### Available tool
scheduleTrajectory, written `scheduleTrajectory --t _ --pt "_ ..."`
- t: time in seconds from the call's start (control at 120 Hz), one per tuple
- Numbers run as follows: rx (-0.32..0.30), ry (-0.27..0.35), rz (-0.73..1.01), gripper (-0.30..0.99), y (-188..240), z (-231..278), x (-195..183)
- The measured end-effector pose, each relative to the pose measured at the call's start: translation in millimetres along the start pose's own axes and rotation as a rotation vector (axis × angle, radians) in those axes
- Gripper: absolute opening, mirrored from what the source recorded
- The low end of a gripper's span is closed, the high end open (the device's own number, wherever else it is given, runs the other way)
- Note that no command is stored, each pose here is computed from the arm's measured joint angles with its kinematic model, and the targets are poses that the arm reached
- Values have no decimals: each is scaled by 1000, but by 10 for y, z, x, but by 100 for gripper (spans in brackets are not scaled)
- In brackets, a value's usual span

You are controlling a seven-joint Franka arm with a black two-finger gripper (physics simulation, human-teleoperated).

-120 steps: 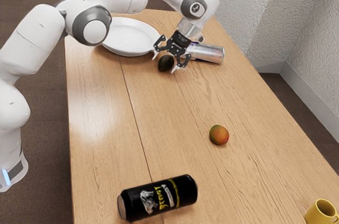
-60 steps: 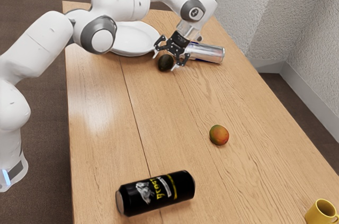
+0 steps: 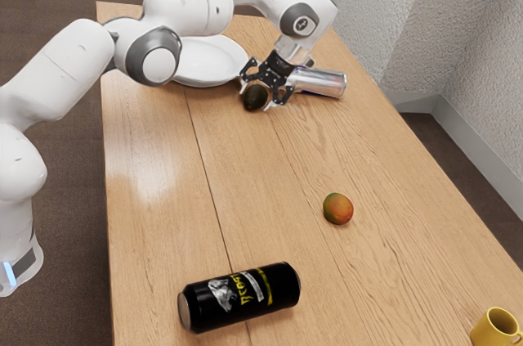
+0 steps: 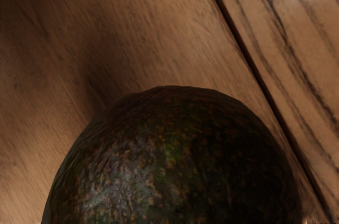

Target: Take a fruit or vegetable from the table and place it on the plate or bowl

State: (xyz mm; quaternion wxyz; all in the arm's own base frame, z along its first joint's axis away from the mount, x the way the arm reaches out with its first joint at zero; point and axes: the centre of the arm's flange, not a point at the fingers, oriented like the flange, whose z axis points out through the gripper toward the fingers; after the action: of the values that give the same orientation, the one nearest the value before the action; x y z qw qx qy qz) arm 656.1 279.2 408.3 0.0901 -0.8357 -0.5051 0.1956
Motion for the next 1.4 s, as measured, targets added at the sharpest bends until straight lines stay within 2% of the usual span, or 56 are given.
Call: scheduleTrajectory --t 0.05,0.167,0.308,0.433,0.525,0.608,0.692,0.775,0.95,1.092,1.217,1.4 --pt "3 2 0 43 3 0 -3" --pt "8 6 -4 36 -7 -19 -17" --pt "20 10 -12 32 -103 -244 -204" --pt "23 43 -7 32 -276 -797 -769" --pt "39 81 -13 32 -630 -1222 -1364" --pt "76 83 -39 32 -1085 -1299 -1764" --pt "89 79 -75 31 -1483 -1191 -1933" --pt "73 60 -90 31 -1703 -1025 -1768" --pt "3 37 -95 31 -2160 -686 -1088" --pt "-39 26 -37 30 -2273 -349 -526" --pt "-80 45 2 30 -2528 -197 -193" --pt "-109 100 107 30 -2609 -172 -17"
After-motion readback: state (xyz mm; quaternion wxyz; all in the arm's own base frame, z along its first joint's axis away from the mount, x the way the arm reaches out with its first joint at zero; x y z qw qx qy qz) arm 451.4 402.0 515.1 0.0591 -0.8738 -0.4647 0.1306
